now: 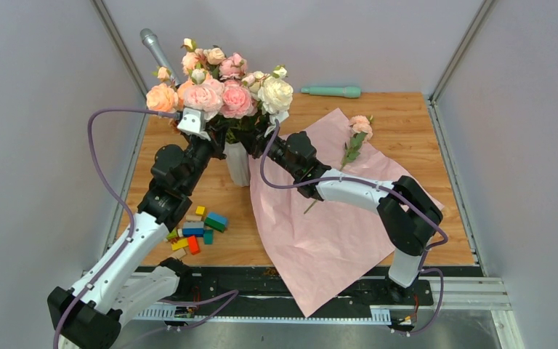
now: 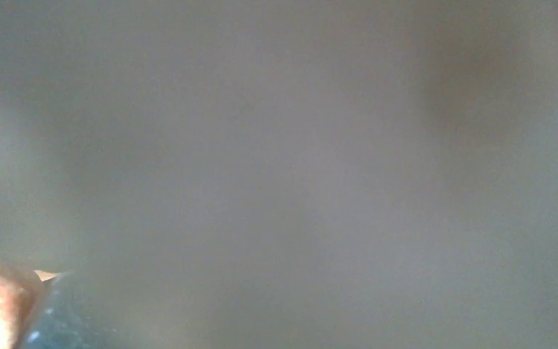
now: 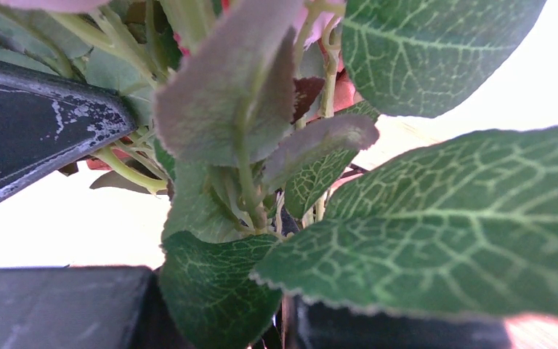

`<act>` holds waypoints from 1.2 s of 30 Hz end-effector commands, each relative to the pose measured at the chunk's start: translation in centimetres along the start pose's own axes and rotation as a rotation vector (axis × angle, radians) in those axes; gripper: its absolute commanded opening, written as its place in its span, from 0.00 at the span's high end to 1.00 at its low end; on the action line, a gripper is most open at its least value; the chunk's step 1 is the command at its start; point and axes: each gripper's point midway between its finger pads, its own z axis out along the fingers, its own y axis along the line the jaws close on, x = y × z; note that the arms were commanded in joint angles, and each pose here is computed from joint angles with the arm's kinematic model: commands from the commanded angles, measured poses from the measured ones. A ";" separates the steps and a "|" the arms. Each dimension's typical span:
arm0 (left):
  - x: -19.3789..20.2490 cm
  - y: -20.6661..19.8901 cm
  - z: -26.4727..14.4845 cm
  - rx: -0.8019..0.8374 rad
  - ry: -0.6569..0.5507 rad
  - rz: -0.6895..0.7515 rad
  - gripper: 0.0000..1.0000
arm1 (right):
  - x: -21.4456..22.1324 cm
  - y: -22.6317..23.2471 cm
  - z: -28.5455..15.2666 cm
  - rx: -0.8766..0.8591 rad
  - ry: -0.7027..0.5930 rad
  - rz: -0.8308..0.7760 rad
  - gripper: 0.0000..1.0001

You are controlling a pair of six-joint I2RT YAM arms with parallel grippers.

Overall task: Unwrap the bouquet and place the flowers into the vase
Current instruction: Insert the fake flower into the vase.

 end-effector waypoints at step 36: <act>1.8 0.5 -5.1 -0.008 0.128 -0.003 0.11 | 0.2 2.3 -1.8 -0.052 0.056 -0.015 0.38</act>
